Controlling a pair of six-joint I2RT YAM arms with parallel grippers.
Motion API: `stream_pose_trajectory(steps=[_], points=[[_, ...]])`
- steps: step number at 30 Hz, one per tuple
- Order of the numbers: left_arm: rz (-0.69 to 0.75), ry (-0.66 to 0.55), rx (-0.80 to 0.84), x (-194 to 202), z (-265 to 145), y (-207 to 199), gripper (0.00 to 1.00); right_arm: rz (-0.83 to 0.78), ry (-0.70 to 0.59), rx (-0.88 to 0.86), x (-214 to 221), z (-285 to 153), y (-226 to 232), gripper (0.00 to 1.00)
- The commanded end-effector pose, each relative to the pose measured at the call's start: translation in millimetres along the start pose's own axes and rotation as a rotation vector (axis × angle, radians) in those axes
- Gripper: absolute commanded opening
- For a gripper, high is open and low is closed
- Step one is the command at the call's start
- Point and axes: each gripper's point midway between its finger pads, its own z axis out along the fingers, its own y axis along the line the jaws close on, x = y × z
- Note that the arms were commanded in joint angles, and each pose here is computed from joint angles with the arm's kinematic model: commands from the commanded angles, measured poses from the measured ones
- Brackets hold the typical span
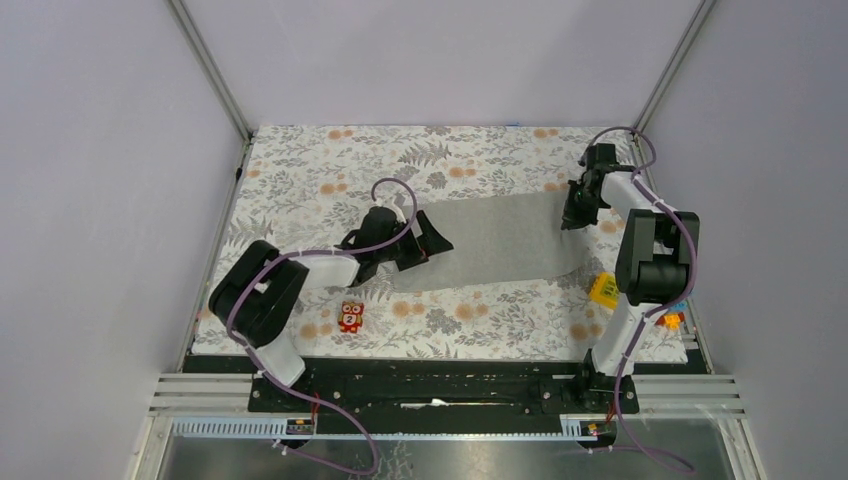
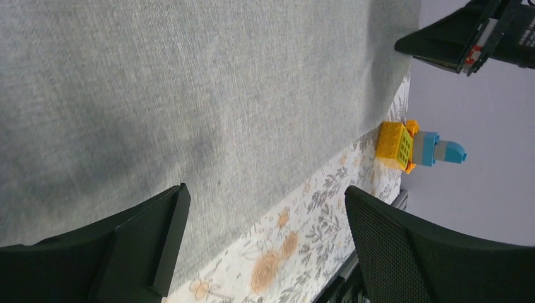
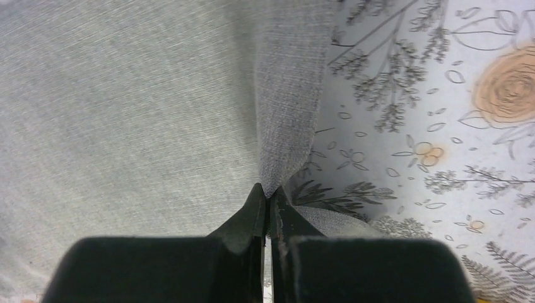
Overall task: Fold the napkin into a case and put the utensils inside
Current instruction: Pick up the rectangle-folded napkin from the center of the board, then fold the rectangle-folded napkin at the center of the board.
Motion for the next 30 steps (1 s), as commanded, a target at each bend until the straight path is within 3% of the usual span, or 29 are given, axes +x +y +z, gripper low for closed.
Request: stream_pose_trajectory(steps=[1, 8, 19, 30], points=[[0.03, -0.027, 0.039, -4.0, -26.3, -0.6, 0.99, -0.057, -0.036, -0.068, -2.6, -11.0, 30.7, 0.0], [0.094, -0.131, 0.014, -16.4, -73.3, 7.9, 0.99, -0.171, -0.036, -0.068, 13.1, -20.3, 71.0, 0.0], [0.145, -0.322, 0.058, -28.6, -152.3, -19.6, 0.99, -0.37, 0.009, -0.219, 58.4, -32.7, 172.8, 0.0], [0.13, -0.361, -0.015, -31.4, -173.0, -13.3, 0.99, -0.51, 0.104, -0.393, 128.5, -33.2, 297.9, 0.0]])
